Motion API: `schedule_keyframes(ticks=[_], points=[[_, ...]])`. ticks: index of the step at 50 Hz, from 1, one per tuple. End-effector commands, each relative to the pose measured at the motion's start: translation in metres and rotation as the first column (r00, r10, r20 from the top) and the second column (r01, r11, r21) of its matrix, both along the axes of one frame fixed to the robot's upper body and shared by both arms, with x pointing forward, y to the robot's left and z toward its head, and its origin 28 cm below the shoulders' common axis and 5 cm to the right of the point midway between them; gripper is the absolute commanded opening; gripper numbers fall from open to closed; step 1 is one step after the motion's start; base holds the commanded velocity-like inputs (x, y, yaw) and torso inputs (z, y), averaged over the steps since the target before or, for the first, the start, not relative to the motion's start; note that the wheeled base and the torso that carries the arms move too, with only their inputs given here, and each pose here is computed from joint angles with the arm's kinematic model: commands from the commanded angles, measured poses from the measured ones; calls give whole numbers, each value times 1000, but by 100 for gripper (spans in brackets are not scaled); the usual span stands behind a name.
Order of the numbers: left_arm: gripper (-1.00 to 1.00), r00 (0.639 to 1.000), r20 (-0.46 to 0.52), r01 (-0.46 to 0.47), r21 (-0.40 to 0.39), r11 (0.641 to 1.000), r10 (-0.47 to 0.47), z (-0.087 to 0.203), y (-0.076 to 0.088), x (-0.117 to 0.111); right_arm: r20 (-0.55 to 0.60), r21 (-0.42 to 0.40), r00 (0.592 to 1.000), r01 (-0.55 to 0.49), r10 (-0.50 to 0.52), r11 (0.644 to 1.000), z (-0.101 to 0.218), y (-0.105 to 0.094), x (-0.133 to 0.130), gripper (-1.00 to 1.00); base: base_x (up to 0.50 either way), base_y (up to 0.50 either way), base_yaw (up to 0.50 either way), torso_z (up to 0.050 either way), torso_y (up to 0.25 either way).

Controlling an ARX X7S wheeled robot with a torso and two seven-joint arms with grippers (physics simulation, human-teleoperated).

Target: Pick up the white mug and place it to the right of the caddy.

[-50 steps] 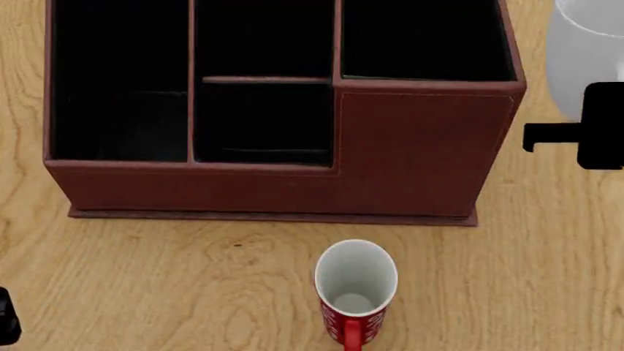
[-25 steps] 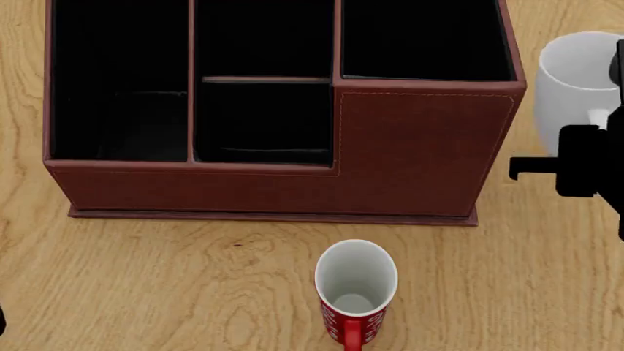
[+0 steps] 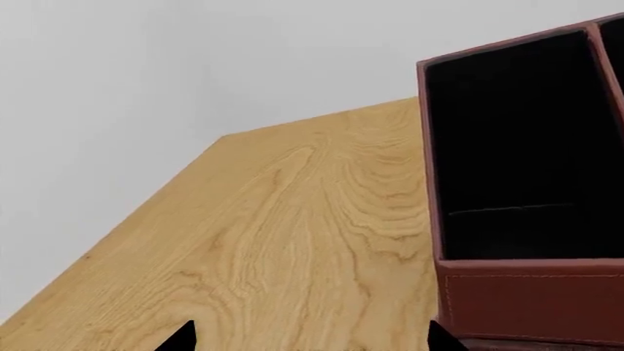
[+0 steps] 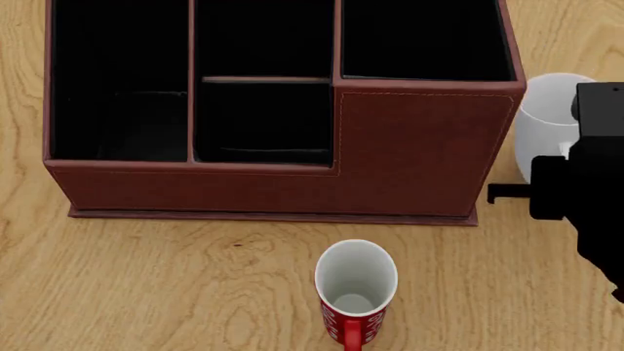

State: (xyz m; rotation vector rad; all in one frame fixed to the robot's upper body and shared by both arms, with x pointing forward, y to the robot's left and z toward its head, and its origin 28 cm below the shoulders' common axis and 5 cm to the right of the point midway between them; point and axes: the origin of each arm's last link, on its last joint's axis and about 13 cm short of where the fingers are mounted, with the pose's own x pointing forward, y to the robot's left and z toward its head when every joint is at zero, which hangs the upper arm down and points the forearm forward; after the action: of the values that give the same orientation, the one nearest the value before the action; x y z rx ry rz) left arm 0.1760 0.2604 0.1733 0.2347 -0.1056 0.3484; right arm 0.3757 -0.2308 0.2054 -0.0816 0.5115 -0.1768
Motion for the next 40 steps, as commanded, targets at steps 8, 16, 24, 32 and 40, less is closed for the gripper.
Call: schedule_keyframes(ticks=[8,16,24,32,40], points=[[100,1000,-2,-8,4,1000,8,-1,1,-1,-12,-11,1000,3,-3,1000,-22,0,7,-100,7,0,5,0,-6],[100,1000,-2,-8,2,1000,8,-2,2,-2,-21,-5,1000,3,-3,1000,-30,3,5,-100,5,0,4,0,-9],[100,1000,-2,-6,-1,1000,6,-2,2,-2,-11,-11,1000,-3,3,1000,-25,4,-6,-100,2,0,2,0,-5],[100,1000,-2,-2,-3,1000,2,-3,2,-2,-19,-15,1000,0,0,1000,-24,4,-15,100,0,0,0,0,0],[100,1000,1,2,-6,1000,-2,-2,1,-1,30,-34,1000,2,-1,999,-5,5,-24,100,0,0,0,0,0]])
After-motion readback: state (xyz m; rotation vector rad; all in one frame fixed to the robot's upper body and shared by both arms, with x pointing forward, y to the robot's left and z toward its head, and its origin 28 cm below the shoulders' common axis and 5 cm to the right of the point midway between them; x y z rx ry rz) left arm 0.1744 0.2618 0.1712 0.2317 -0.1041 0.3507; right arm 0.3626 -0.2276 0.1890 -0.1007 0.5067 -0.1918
